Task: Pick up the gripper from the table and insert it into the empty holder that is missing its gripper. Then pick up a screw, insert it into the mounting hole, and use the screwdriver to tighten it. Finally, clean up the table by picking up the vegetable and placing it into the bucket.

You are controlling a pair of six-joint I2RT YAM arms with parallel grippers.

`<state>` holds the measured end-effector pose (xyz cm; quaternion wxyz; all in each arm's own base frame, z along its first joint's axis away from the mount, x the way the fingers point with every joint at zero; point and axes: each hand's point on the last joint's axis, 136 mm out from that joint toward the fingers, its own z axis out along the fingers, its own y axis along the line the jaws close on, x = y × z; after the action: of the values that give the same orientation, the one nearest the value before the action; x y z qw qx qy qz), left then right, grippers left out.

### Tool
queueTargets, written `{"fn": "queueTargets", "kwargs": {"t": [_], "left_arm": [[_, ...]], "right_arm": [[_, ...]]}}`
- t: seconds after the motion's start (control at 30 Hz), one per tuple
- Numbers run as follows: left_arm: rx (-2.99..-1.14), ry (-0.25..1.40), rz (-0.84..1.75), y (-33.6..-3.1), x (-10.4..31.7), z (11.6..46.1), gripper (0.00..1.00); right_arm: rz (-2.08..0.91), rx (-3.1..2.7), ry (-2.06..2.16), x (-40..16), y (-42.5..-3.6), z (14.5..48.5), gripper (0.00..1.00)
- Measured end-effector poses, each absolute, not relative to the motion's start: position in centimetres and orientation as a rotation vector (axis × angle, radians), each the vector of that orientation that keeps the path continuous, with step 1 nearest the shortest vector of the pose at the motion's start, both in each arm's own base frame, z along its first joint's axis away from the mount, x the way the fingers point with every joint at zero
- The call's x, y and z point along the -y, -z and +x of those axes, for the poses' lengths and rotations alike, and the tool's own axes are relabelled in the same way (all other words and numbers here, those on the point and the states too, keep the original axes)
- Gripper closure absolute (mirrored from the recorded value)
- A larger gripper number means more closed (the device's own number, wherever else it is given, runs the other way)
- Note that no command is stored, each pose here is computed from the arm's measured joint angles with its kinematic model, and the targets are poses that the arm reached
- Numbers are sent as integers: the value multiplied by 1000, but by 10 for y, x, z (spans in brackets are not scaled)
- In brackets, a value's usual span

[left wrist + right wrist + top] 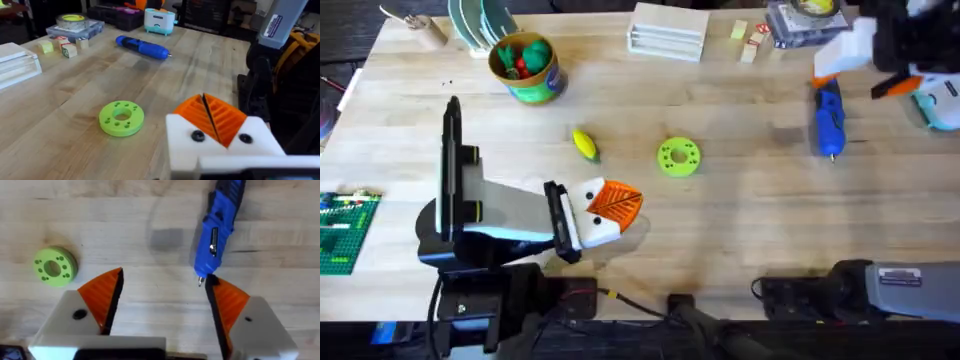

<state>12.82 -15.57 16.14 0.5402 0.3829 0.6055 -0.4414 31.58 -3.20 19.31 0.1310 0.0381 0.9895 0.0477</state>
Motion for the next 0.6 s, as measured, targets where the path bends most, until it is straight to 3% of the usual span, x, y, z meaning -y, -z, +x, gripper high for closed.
{"fn": "queueTargets", "kwargs": {"t": [0.2,0.6], "left_arm": [[-1439,1049,910,-161,156,128,997],[-1439,1049,910,-161,156,128,997]], "right_arm": [[233,-2889,-132,55,-165,311,10],[315,-2700,-84,80,-178,349,10]]}}
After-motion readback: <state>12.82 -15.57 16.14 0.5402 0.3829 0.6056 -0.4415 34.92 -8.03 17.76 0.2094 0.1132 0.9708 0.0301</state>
